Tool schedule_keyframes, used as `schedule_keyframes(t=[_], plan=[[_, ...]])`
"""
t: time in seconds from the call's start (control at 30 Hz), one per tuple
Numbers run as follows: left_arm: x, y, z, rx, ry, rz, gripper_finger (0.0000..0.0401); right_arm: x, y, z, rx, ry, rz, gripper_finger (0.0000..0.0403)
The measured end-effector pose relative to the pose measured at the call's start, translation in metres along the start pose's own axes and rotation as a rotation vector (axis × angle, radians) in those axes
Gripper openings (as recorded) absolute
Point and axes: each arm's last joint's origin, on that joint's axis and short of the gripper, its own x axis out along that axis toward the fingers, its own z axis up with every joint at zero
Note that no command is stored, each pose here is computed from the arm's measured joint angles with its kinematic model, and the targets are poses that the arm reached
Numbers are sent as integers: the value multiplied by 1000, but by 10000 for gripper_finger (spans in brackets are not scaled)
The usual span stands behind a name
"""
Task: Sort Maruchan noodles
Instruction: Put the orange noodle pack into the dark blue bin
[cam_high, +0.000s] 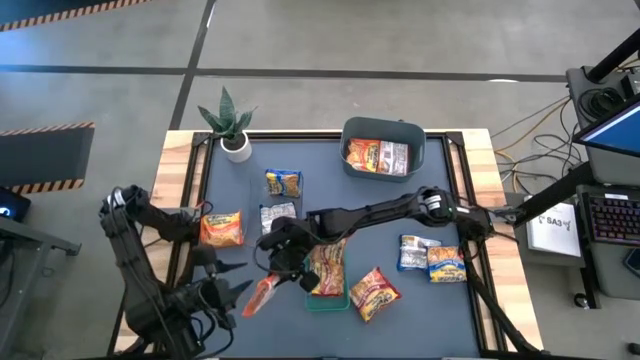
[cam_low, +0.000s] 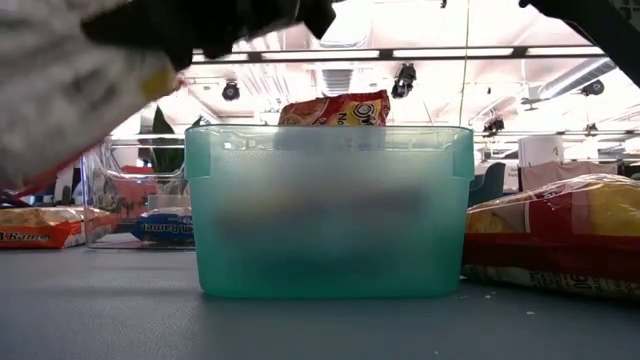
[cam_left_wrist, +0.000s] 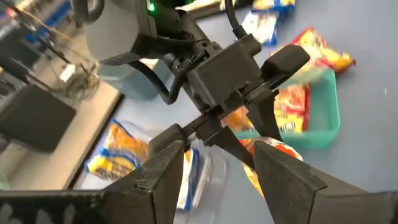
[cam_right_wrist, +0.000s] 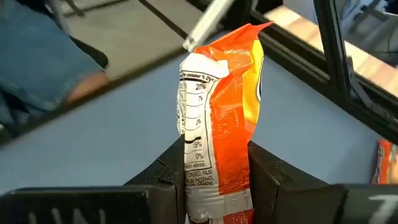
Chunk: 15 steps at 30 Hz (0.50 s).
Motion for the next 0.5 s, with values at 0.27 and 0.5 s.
schedule_keyframes(t=[0.27, 0.5], plan=[[0, 1, 1, 3, -44, 19, 178, -49, 8, 38, -22, -10, 8, 98], [1, 1, 1, -1, -50, 23, 178, -122, 13, 67, 19, 8, -34, 98]])
